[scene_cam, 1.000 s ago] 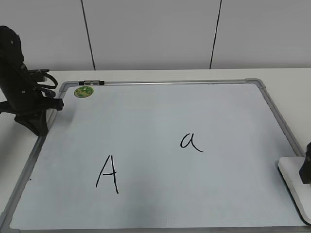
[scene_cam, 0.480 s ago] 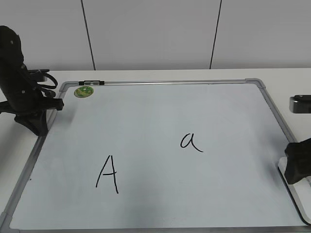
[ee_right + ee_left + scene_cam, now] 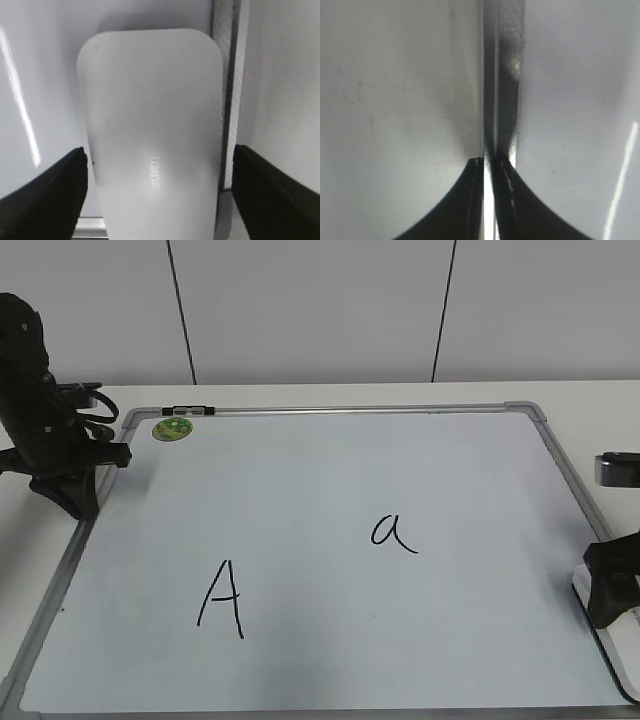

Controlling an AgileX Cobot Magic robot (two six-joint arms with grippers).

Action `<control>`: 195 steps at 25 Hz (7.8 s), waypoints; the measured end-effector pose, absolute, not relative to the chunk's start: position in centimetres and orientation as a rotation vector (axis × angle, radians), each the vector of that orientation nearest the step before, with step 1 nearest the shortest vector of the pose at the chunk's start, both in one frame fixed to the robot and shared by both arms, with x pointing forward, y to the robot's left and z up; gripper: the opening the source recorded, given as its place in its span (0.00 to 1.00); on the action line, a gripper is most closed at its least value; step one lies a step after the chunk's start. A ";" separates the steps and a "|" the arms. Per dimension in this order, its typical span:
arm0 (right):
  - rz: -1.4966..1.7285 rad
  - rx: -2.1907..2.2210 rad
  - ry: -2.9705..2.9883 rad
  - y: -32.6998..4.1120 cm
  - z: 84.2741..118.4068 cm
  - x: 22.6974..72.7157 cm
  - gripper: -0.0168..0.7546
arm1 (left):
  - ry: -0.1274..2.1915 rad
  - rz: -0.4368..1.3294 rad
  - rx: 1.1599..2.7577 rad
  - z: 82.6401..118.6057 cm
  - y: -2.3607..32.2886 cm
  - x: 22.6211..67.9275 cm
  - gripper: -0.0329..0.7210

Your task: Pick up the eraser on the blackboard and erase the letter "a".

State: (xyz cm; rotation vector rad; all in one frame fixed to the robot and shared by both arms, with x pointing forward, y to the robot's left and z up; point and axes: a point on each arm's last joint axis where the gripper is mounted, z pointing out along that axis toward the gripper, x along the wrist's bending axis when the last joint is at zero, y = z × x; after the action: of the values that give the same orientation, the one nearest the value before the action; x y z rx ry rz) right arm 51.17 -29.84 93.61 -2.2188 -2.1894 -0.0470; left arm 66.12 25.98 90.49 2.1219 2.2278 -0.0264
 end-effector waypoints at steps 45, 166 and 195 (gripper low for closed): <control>-0.131 -2.139 -2.078 -28.6 94.2 52.5 0.70 | 2.230 -0.039 2.109 90.5 25.9 66.1 0.11; -0.490 -1.717 -2.749 -7.8 107.2 60.9 0.70 | 2.229 -0.046 2.110 90.5 25.9 66.1 0.12; -0.232 -2.324 -2.300 -28.3 104.9 58.6 0.70 | 2.225 -0.048 2.112 90.5 25.9 66.1 0.12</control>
State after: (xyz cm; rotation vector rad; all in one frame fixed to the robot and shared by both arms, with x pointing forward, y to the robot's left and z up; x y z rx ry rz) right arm 58.57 -28.29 104.94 -2.3242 -2.3000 -0.2322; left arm 66.11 25.86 90.54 2.1120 2.2250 -0.0477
